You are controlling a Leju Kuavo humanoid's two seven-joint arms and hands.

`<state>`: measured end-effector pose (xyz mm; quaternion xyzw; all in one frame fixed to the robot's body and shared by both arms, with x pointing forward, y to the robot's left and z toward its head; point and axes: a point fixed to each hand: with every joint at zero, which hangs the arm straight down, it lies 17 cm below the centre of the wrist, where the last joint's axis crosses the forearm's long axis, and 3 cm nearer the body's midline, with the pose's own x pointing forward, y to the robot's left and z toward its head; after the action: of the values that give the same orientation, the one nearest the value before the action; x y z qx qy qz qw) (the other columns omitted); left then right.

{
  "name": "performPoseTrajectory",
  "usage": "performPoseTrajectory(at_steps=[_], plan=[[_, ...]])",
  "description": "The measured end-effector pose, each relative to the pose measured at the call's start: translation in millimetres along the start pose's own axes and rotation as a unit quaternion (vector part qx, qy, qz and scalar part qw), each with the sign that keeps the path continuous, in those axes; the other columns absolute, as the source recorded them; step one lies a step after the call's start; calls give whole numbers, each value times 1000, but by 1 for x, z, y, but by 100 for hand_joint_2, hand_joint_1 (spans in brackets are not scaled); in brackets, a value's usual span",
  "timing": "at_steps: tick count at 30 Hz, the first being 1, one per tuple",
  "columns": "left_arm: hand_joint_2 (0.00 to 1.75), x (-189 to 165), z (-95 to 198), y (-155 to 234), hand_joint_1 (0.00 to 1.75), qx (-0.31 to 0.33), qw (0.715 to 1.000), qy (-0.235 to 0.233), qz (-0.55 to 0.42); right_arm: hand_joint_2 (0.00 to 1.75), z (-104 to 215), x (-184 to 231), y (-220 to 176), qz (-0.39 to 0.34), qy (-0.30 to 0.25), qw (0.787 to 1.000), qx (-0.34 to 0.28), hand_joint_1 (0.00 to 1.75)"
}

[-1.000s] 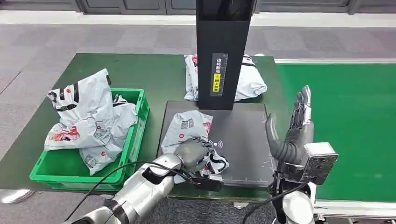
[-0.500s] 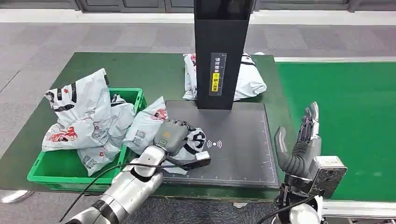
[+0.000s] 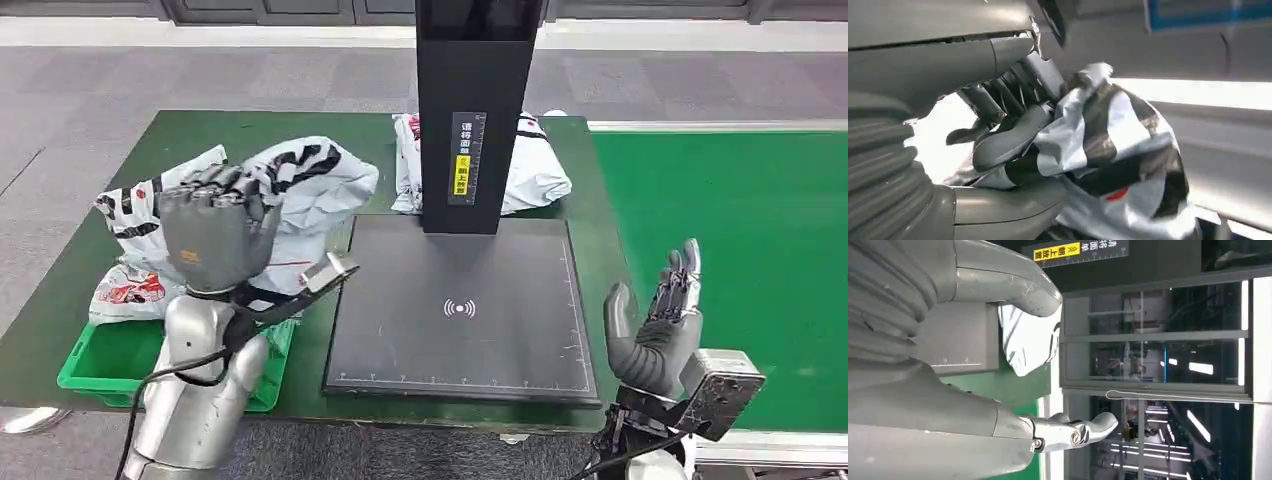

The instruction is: Moved the parcel from conveyor to table for the left to box.

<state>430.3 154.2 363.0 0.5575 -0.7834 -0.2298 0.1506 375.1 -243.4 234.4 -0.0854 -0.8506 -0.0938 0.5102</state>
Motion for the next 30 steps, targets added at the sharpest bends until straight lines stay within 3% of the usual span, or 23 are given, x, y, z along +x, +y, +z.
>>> performPoseTrajectory(at_steps=[6,20,30], plan=[[175,-13,-7,26,175,32,999,10,-12,175,1,-1,0,0,2,1000,0,0],[175,-20,-11,42,175,50,998,10,-23,175,4,-2,-1,-1,5,1000,-2,0],[175,-87,-19,85,175,96,990,46,-91,175,25,-17,-11,1,30,999,-11,0]])
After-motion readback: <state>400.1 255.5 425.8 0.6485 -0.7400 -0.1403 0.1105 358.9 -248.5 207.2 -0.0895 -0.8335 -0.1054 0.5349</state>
